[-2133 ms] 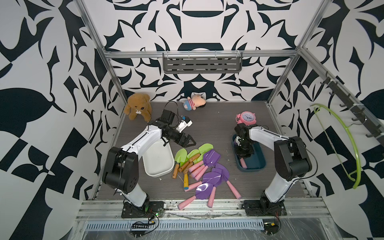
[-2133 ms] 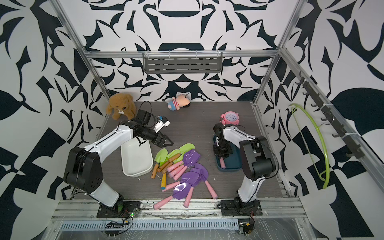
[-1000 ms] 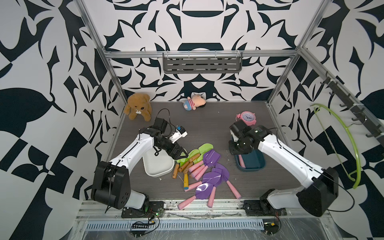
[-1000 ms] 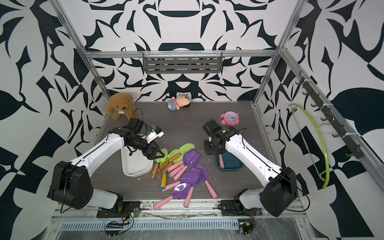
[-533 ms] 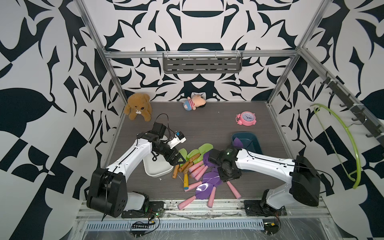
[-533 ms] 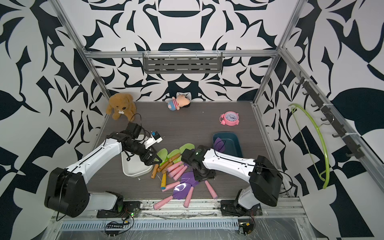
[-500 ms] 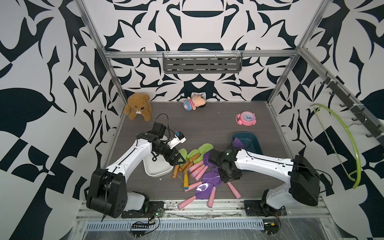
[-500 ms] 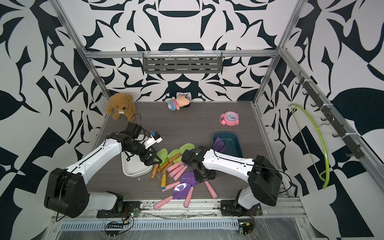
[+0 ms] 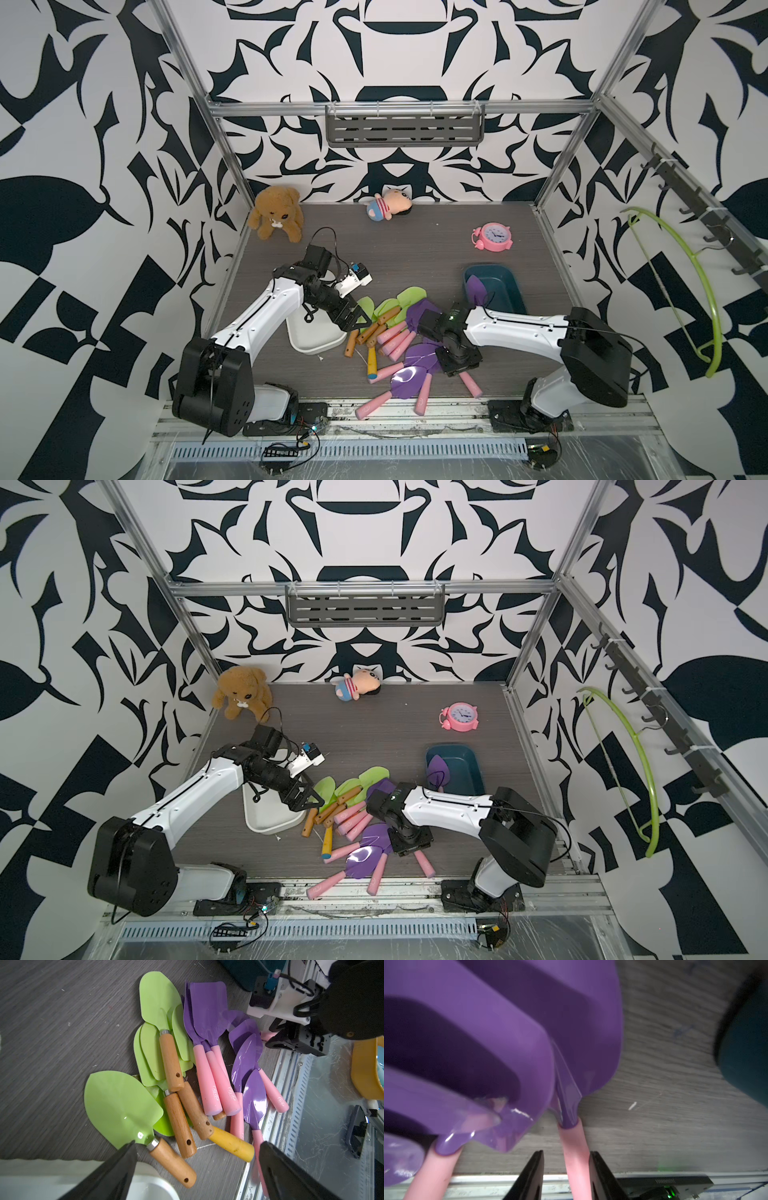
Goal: Sort the small shovels by color and place them into the storage box
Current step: Pick up the shovel from the center of the board.
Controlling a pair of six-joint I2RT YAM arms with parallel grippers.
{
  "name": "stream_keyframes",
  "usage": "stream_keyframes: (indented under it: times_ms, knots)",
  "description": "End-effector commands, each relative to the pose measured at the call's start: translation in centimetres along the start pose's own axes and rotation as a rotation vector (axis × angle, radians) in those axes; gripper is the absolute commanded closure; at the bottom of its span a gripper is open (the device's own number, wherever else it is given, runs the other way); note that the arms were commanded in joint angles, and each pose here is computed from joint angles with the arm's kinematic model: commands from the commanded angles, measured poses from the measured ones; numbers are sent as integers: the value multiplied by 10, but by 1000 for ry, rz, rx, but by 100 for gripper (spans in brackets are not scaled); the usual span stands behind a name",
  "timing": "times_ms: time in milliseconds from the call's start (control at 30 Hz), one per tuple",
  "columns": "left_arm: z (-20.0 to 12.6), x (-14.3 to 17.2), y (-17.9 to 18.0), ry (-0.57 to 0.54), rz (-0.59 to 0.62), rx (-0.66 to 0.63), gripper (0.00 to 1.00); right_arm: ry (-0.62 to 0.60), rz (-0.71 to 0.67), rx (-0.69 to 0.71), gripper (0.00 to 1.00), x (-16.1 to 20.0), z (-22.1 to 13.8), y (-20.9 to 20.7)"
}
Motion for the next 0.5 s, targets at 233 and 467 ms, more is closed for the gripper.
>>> stream_keyframes:
  times_ms: [233, 467]
  knots:
    - [3, 7, -1, 10, -43, 33, 1, -14, -24, 65, 70, -3, 14, -5]
    - [3, 4, 0, 4, -52, 42, 1, -81, 16, 76, 80, 1, -2, -17]
Point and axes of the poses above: each gripper's point midway between its finger pads, its own z axis out along the fingers, its own y axis along the line the jaws close on, x = y × z, the point moved 6 cm from there along -z, back along the fingers, and after that the axes turned 2 degrees about z, right-handed, at the moved point
